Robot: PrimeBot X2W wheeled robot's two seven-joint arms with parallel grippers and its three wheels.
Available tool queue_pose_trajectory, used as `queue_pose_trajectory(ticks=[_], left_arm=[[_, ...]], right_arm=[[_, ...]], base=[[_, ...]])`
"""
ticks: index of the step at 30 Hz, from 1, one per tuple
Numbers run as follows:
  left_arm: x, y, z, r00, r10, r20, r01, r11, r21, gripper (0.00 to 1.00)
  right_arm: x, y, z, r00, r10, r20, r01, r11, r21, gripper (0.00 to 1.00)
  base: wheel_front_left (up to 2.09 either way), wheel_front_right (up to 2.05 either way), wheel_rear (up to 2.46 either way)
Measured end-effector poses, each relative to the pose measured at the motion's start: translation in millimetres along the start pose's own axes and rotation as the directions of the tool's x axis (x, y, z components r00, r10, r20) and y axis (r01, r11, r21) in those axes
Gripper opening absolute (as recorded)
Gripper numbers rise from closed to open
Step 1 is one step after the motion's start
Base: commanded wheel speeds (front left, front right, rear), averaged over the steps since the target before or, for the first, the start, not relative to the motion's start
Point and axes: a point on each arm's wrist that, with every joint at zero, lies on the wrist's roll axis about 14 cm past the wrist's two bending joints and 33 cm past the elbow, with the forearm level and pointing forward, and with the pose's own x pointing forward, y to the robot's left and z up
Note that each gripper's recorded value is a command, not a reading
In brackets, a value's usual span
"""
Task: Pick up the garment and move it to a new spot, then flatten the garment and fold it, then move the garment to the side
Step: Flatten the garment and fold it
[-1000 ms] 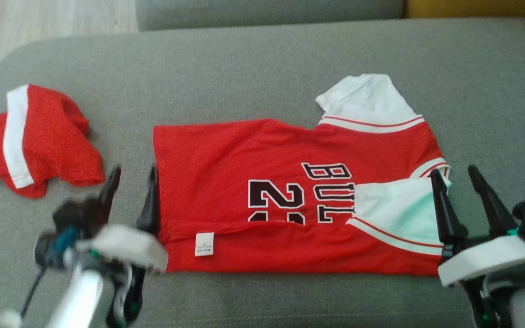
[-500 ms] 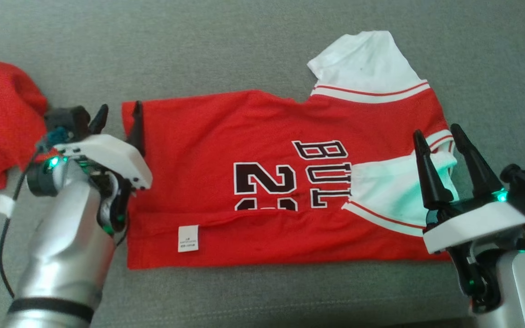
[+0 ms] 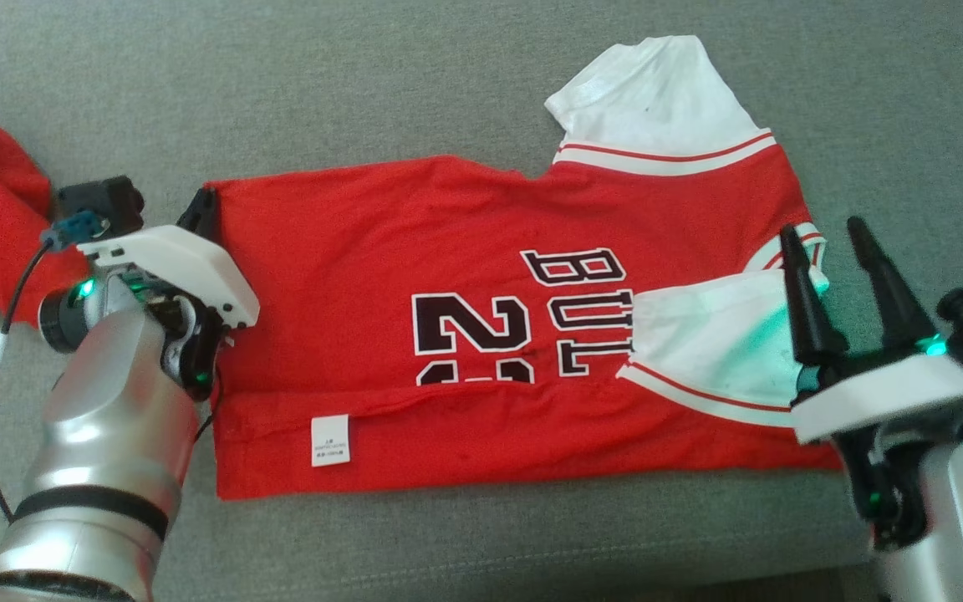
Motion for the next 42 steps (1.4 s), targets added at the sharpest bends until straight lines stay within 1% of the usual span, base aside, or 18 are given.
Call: queue_pose_trajectory(ticks=[4, 8, 12, 18, 19, 22, 26, 34, 37, 38, 40, 42], left_arm=[[3, 0, 2, 1.0, -0.004, 0.017, 0.004, 1.0, 0.014, 0.0], [6, -5, 10, 0.999, -0.014, 0.047, 0.013, 1.0, 0.013, 0.0], [7, -9, 18, 0.997, -0.034, 0.074, 0.032, 0.999, 0.02, 0.0], [6, -6, 23, 0.995, -0.032, 0.092, 0.03, 0.999, 0.019, 0.0], [6, -6, 23, 0.995, -0.032, 0.092, 0.03, 0.999, 0.019, 0.0], [4, -6, 23, 0.994, -0.036, 0.099, 0.034, 0.999, 0.02, 0.0], [-1, -3, 29, 0.992, -0.032, 0.119, 0.029, 0.999, 0.021, 0.0], [-1, -5, 36, 0.988, -0.049, 0.15, 0.046, 0.999, 0.026, 0.0], [-1, -7, 35, 0.987, -0.057, 0.15, 0.052, 0.998, 0.031, 0.0], [-1, -7, 36, 0.987, -0.059, 0.151, 0.054, 0.998, 0.034, 0.0], [-1, -8, 37, 0.986, -0.062, 0.155, 0.057, 0.998, 0.035, 0.0], [-1, -8, 38, 0.986, -0.063, 0.157, 0.058, 0.998, 0.036, 0.0]], right_arm=[[17, -12, 8, 1.0, -0.017, 0.016, 0.017, 1.0, -0.015, 1.0], [44, -27, 14, 0.999, -0.03, 0.014, 0.03, 0.999, -0.034, 1.0], [78, -25, 19, 1.0, -0.003, 0.0, 0.003, 0.999, -0.043, 1.0], [128, -15, 12, 0.995, 0.036, -0.091, -0.042, 0.997, -0.07, 1.0], [128, -15, 12, 0.995, 0.036, -0.091, -0.042, 0.997, -0.07, 1.0], [146, -16, 5, 0.989, 0.034, -0.145, -0.049, 0.994, -0.101, 1.0], [159, -11, -14, 0.973, 0.034, -0.229, -0.063, 0.991, -0.118, 1.0], [170, -9, -48, 0.925, 0.014, -0.38, -0.061, 0.992, -0.11, 1.0], [174, -5, -51, 0.916, 0.019, -0.401, -0.069, 0.992, -0.11, 1.0], [175, -4, -51, 0.913, 0.021, -0.406, -0.069, 0.992, -0.105, 0.58], [177, -1, -51, 0.911, 0.028, -0.412, -0.074, 0.993, -0.096, 0.0], [177, 1, -52, 0.91, 0.036, -0.413, -0.078, 0.993, -0.085, 0.0]], base=[[0.0, 0.0, 0.0], [0.0, 0.0, 0.0], [0.0, 0.0, 0.0], [0.0, 0.0, 0.0], [0.0, 0.0, 0.0], [0.0, 0.0, 0.0], [0.0, 0.0, 0.0], [0.0, 0.0, 0.0], [0.0, 0.0, 0.0], [0.0, 0.0, 0.0], [0.0, 0.0, 0.0], [0.0, 0.0, 0.0]])
